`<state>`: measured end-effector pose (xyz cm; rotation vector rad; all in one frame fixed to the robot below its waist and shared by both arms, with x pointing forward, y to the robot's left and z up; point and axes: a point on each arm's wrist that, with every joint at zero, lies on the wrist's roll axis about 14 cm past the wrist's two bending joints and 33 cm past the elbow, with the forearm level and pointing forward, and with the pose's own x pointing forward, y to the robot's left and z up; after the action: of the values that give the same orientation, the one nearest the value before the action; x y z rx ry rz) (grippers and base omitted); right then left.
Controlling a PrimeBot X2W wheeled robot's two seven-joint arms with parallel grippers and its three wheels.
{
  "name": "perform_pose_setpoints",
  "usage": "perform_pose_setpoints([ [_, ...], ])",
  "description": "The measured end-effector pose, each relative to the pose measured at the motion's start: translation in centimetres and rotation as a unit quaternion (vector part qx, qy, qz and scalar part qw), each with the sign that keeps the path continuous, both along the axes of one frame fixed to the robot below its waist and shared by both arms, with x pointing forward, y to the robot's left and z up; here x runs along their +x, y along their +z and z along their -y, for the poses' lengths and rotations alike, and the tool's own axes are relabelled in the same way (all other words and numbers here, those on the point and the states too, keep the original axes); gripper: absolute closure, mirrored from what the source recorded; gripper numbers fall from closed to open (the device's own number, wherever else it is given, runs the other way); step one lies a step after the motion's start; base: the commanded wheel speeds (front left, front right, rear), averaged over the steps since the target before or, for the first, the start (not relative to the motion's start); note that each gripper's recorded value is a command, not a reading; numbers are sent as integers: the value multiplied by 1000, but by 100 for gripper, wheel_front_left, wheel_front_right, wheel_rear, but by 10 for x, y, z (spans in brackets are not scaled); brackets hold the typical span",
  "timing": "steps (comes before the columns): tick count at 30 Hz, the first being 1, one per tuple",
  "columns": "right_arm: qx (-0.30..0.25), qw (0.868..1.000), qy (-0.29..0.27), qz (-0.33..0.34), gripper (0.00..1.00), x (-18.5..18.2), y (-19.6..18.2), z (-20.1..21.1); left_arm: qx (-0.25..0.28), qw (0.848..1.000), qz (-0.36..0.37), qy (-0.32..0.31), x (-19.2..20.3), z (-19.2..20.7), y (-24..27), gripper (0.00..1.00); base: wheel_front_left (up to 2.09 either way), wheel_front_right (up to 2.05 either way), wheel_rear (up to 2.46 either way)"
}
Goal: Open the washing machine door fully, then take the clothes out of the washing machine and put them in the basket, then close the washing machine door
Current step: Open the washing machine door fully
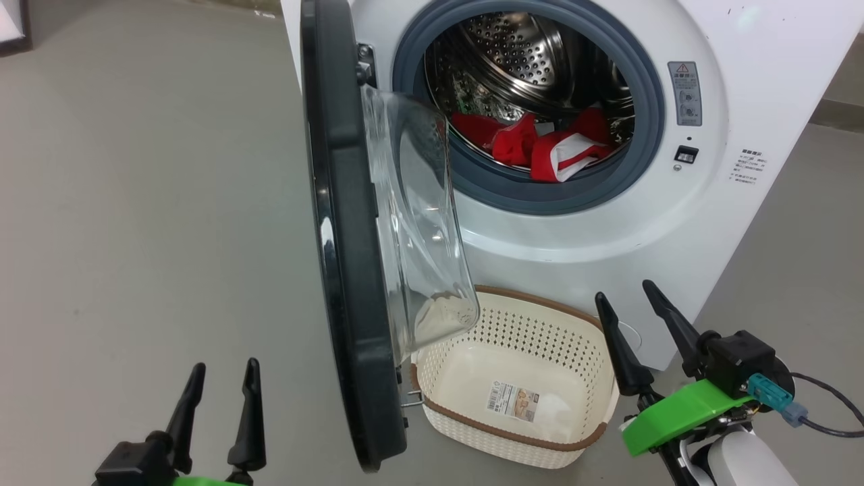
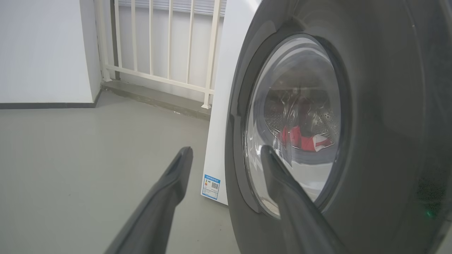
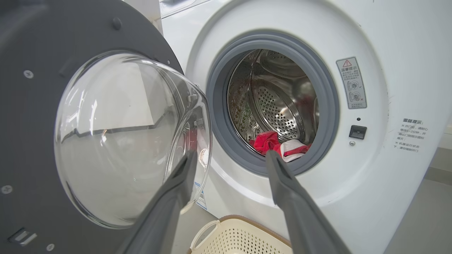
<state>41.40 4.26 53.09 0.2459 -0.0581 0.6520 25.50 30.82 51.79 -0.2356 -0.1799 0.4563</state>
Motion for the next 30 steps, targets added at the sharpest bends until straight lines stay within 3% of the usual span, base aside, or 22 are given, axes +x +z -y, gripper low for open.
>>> perform_pose_setpoints([
  [20,2,1000,-10,-23,0,-4,-15,9,-14,1000,-10,-1,2,3,-9,0,0,0,0],
  [21,2,1000,-11,-24,0,-4,-15,10,-13,1000,-8,-1,2,3,-8,18,0,0,0],
  [22,1,1000,-11,-25,0,-3,-16,10,-13,1000,-8,-1,2,3,-7,50,0,0,0],
  [23,1,1000,-11,-26,0,-3,-16,10,-12,1000,-8,-2,2,3,-7,62,0,0,0],
  [24,1,1000,-12,-27,0,-3,-17,11,-12,1000,-8,-2,3,3,-7,87,0,0,0],
  [25,0,1000,-12,-28,0,-3,-18,11,-9,1000,-9,-3,3,4,-6,100,0,0,0],
  [30,-1,999,-15,-34,0,-3,-22,13,6,1000,3,-3,5,4,5,100,0,0,0],
])
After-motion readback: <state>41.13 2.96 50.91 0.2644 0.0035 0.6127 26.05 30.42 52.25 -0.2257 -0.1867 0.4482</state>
